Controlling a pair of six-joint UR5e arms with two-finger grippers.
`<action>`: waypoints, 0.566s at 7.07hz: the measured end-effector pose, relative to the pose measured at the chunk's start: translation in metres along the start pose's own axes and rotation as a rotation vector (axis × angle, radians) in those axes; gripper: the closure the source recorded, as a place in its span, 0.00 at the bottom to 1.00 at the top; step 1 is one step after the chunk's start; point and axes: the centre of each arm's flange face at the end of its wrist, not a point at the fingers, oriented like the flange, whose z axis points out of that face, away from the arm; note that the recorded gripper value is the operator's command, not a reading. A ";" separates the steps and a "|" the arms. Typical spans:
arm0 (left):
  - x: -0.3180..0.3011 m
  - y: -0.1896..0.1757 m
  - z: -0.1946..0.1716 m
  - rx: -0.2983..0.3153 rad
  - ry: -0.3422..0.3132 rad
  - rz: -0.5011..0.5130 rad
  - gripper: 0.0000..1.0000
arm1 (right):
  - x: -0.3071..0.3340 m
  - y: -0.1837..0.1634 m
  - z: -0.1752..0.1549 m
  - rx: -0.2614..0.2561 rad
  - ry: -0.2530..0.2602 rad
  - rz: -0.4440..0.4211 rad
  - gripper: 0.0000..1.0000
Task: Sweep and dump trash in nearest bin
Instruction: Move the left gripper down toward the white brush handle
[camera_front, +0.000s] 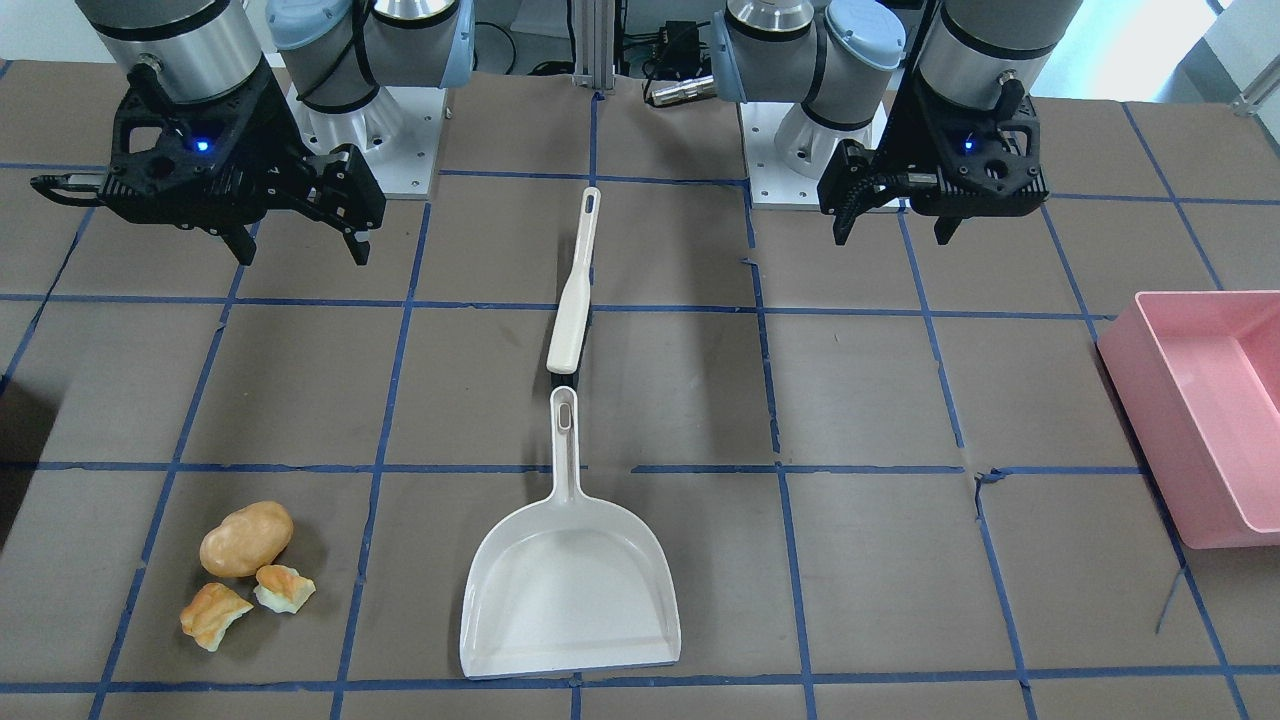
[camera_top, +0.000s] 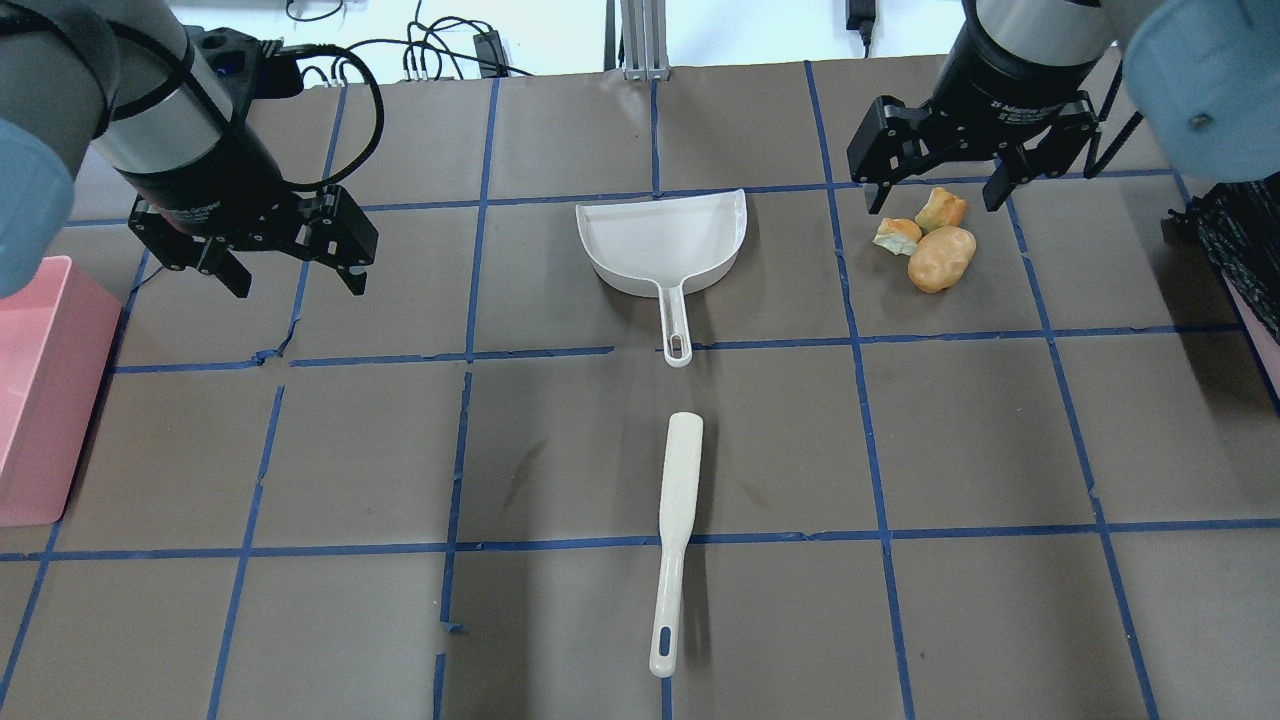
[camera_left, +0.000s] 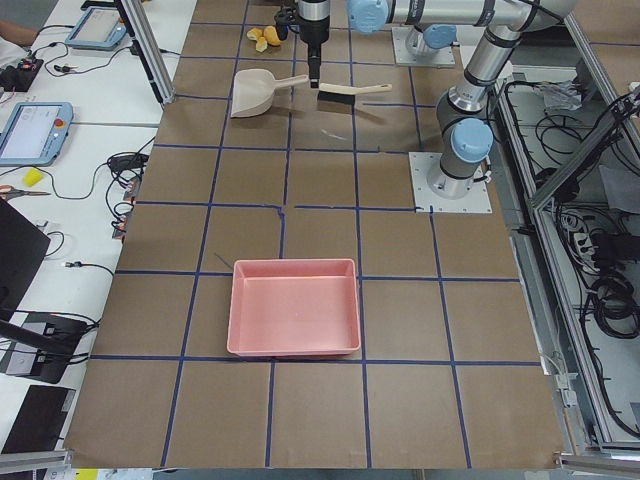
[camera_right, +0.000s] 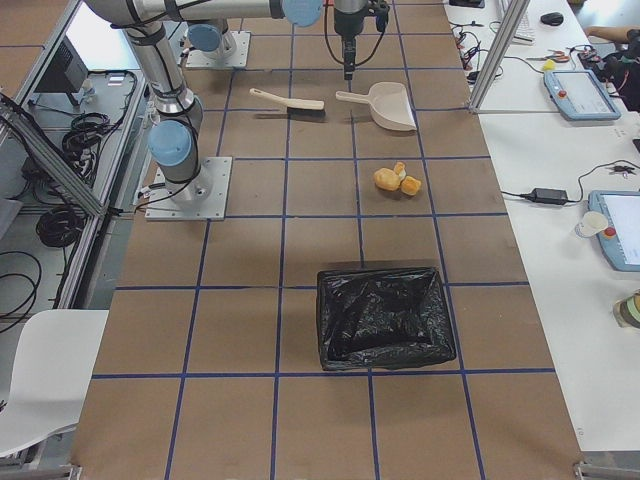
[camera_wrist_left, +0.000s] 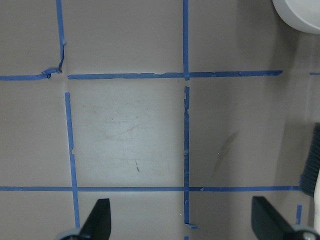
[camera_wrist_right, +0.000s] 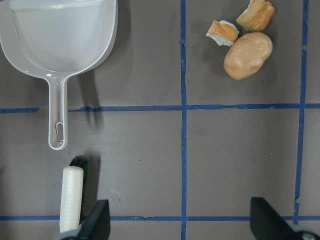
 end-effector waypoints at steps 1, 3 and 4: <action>0.001 0.000 0.000 0.001 0.000 0.002 0.00 | 0.000 0.000 0.000 -0.001 0.000 0.001 0.00; 0.001 0.000 0.000 0.000 0.001 0.005 0.00 | 0.000 0.001 0.000 -0.003 0.000 0.002 0.00; 0.001 0.000 0.001 0.000 0.005 0.006 0.00 | 0.000 0.000 0.000 -0.004 0.001 0.002 0.00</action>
